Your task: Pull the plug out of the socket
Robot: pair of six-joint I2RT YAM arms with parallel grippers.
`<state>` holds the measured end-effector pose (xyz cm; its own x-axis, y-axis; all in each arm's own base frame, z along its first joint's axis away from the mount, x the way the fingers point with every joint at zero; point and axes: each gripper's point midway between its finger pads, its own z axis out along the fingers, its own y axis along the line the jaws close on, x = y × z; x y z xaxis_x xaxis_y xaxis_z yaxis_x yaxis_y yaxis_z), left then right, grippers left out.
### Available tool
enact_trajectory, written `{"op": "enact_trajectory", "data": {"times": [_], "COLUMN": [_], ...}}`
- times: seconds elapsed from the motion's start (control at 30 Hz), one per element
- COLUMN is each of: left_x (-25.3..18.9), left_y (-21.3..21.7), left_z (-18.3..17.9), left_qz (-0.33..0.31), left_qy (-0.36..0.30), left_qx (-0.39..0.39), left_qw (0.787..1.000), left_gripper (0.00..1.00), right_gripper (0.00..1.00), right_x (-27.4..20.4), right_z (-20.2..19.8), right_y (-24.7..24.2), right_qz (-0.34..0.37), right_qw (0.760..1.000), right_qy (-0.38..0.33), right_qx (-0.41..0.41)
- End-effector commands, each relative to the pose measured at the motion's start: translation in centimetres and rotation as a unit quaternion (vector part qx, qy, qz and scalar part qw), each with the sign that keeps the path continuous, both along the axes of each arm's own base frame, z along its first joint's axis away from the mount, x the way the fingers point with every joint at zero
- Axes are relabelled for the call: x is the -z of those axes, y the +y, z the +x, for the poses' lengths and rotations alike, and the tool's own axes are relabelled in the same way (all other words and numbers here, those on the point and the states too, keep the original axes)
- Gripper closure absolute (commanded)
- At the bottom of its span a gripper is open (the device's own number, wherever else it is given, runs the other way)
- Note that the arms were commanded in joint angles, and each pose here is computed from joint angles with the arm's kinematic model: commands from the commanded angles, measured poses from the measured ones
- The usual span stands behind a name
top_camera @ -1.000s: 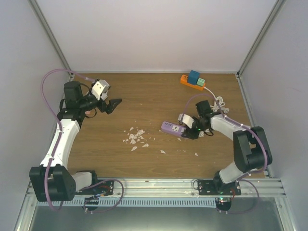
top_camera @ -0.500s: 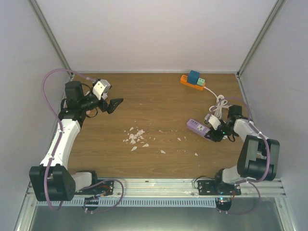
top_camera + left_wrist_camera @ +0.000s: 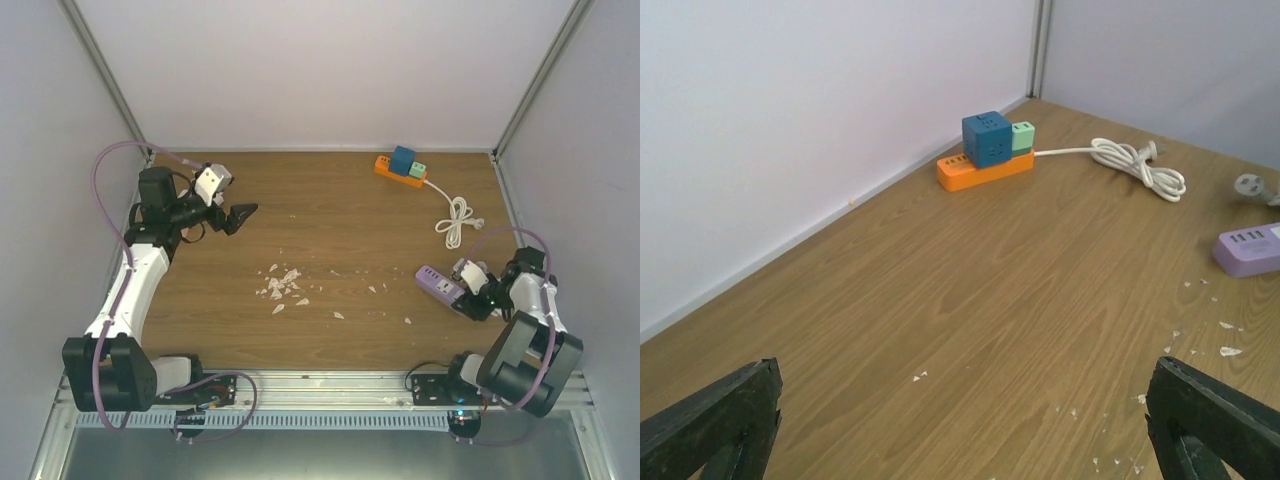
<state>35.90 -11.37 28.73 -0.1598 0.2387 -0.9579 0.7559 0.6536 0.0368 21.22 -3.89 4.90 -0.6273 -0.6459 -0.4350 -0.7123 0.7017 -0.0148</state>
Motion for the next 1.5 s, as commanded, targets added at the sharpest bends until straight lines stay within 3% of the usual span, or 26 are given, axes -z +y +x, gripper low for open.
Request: {"op": "enact_trajectory", "data": {"times": [0.0, 0.27, 0.6, 0.8, 0.9, 1.0, 1.13, 1.3, 1.47], "left_x": [-0.2, 0.0, -0.2, -0.2, 0.0, 0.2, -0.2, -0.7, -0.1], "left_y": [-0.5, -0.6, -0.6, -0.6, -0.6, -0.6, -0.6, -0.8, -0.7], "left_z": [0.5, 0.3, 0.9, 1.2, 1.1, 0.9, 0.4, 0.1, 0.0], "left_qz": [-0.005, 0.001, -0.002, 0.002, 0.001, 0.004, 0.006, 0.001, 0.002], "left_qy": [-0.018, -0.017, -0.014, -0.018, -0.014, -0.013, -0.019, -0.023, -0.018], "left_qx": [0.010, 0.008, 0.008, 0.006, 0.009, 0.010, 0.010, 0.013, 0.011], "left_qw": [1.000, 1.000, 1.000, 1.000, 1.000, 1.000, 1.000, 1.000, 1.000], "left_gripper": [0.01, 0.01, 0.01, 0.01, 0.01, 0.01, 0.01, 0.01, 0.01], "right_gripper": [0.67, 0.65, 0.58, 0.45, 0.34, 0.25, 0.21, 0.21, 0.22], "right_x": [-0.6, -2.0, -0.6, -0.4, -0.8, -2.5, -6.0, -10.6, -9.1], "right_z": [1.6, 8.1, 9.5, 8.6, 8.7, 9.1, 9.9, 14.3, 20.5], "right_y": [-1.1, -2.1, -2.0, 0.3, 1.1, 1.6, 2.6, 2.3, -2.5], "right_qz": [0.008, 0.078, 0.056, 0.053, 0.055, 0.072, 0.109, 0.145, 0.068], "right_qw": [1.000, 0.996, 0.995, 0.992, 0.991, 0.990, 0.984, 0.977, 0.988], "right_qy": [-0.018, -0.039, -0.048, -0.051, -0.052, -0.056, -0.074, -0.124, -0.136], "right_qx": [0.000, -0.027, -0.074, -0.102, -0.107, -0.108, -0.121, -0.092, -0.009]}}
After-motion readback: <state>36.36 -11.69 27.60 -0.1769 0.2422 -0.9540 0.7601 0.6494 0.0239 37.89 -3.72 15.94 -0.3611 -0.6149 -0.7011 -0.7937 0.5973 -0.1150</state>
